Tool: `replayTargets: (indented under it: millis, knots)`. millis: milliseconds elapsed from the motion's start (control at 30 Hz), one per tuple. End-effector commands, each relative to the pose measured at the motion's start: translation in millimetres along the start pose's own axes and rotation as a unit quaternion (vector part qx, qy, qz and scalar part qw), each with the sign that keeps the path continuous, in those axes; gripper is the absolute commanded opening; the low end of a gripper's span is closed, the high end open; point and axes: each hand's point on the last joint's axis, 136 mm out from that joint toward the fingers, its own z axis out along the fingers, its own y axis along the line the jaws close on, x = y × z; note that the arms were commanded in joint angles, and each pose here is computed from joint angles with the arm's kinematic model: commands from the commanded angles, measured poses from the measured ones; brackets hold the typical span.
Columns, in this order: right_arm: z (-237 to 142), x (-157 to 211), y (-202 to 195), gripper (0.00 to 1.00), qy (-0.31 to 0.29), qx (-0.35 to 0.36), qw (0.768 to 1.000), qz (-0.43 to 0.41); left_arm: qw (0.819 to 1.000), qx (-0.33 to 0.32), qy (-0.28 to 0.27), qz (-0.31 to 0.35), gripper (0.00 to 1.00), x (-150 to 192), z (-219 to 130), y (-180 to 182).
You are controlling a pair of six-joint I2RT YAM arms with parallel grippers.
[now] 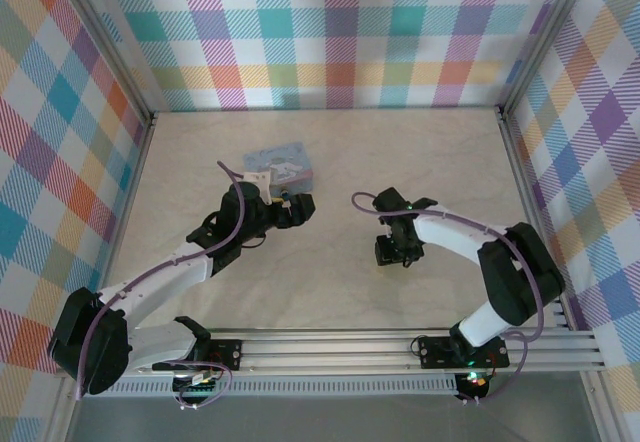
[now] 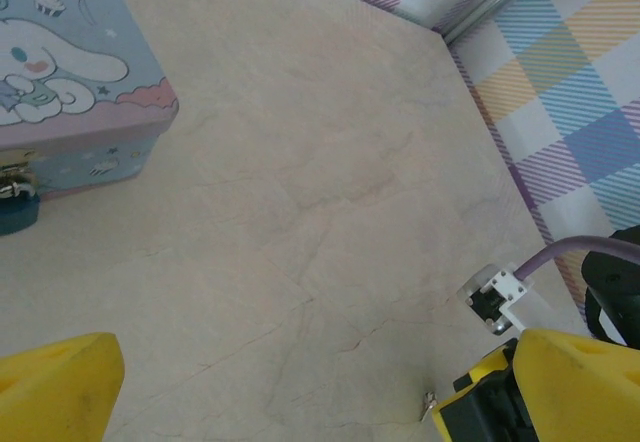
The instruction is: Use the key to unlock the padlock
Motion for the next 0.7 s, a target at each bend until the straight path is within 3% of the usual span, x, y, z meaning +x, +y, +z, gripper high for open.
replayTargets:
  millis: [0, 667]
  knots:
    - [-2, -5, 0, 0.45, 0.005, 0.015, 1.0, -0.012, 1.0, 0.007, -0.013, 0.013, 1.0, -10, -6, -9]
    - [11, -1, 2, 0.34, 0.034, 0.03, 0.999, -0.012, 1.0, 0.001, -0.01, 0.012, 1.0, -8, -9, -7]
